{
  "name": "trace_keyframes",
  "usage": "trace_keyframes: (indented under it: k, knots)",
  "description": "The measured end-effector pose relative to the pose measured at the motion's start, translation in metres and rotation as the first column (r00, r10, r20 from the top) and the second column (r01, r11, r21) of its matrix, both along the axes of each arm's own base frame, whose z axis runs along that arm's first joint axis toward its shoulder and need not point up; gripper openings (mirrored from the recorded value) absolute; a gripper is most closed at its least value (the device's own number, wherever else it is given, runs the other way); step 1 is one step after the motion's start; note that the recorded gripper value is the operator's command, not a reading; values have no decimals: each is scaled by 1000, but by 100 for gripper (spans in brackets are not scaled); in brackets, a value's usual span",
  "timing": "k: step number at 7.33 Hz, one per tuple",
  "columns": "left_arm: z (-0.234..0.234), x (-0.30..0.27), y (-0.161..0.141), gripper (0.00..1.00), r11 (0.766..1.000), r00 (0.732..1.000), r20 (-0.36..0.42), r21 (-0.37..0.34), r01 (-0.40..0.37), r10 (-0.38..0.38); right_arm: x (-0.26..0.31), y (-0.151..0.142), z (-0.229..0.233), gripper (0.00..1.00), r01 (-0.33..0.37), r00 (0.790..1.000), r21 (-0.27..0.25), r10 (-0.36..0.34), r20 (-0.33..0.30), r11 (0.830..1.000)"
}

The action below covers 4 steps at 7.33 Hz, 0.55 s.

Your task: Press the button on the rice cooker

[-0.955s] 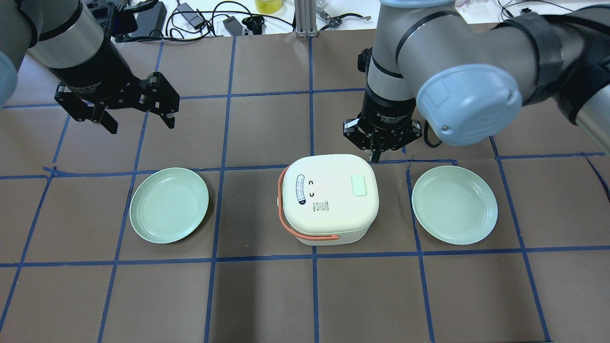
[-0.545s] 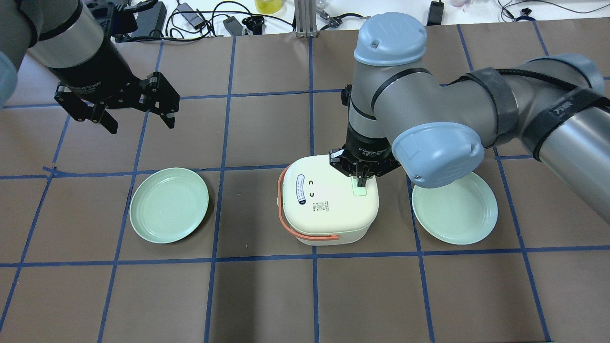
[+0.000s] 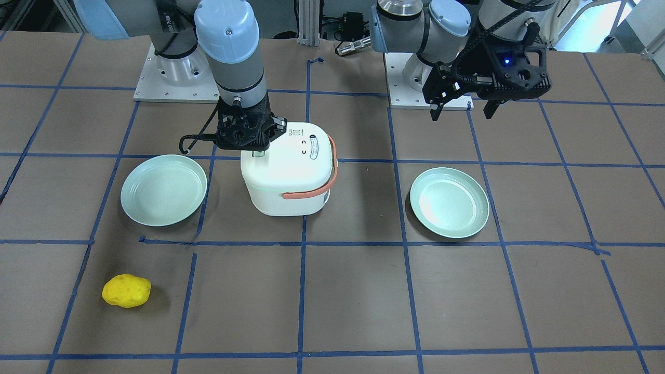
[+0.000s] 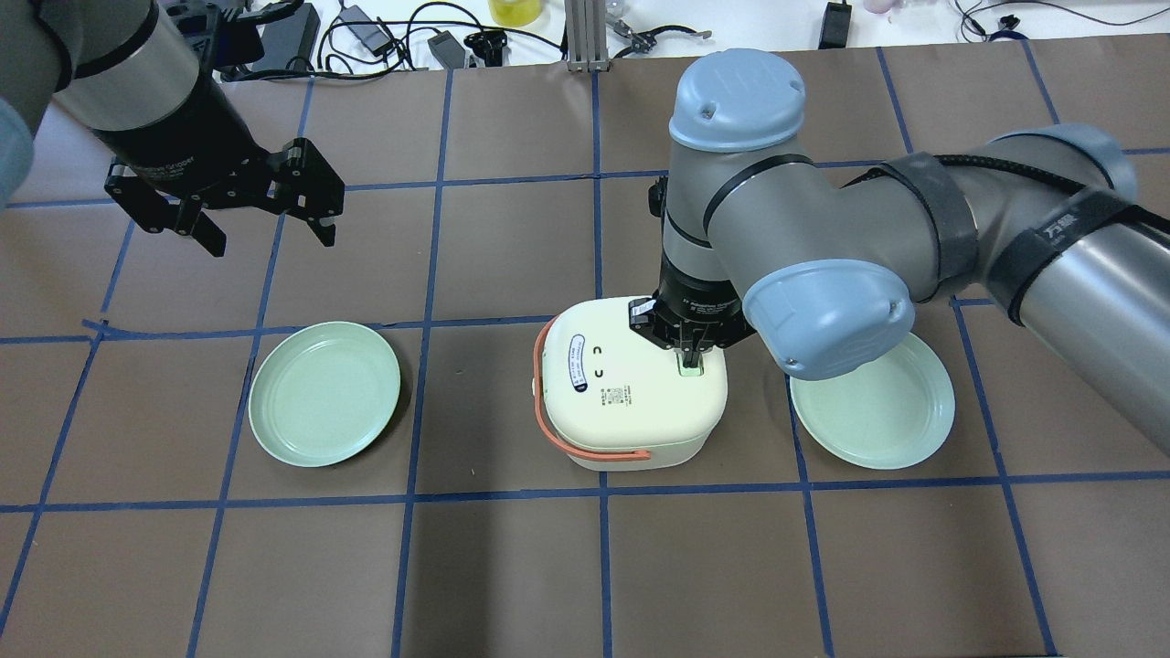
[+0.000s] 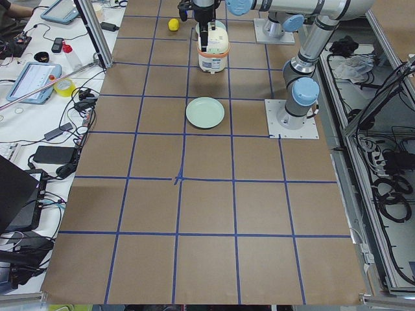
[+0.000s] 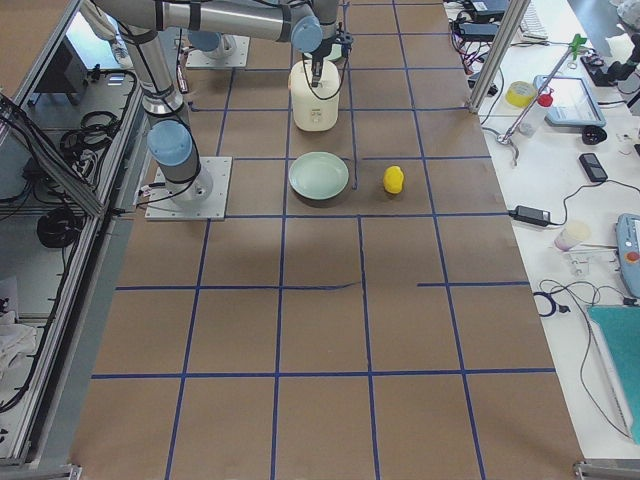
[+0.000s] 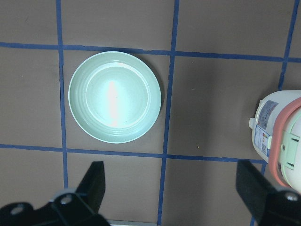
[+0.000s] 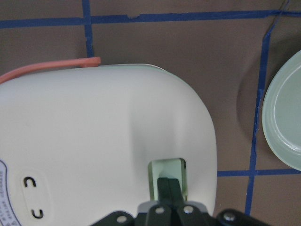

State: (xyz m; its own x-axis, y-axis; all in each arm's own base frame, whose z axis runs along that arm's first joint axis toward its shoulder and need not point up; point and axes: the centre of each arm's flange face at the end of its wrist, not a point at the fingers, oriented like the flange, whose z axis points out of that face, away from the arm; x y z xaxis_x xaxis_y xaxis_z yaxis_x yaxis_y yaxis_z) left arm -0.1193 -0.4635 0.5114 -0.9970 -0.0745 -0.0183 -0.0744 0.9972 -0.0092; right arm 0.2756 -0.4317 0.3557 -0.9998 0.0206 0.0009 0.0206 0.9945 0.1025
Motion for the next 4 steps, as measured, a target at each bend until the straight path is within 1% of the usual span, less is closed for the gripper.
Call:
trace_keyframes:
  k: [1, 2, 4]
  knots:
    - [0, 0, 0, 100, 1000, 1000, 0, 0, 0, 0, 0, -1, 2, 99, -1, 1000, -9, 1, -1, 1000]
    - [0, 0, 0, 100, 1000, 1000, 0, 0, 0, 0, -1, -4, 11, 100, -6, 1000, -31, 5, -11, 999]
    - [0, 0, 0, 100, 1000, 1000, 0, 0, 0, 0, -9, -19, 48, 100, -4, 999, -116, -1, -45, 993]
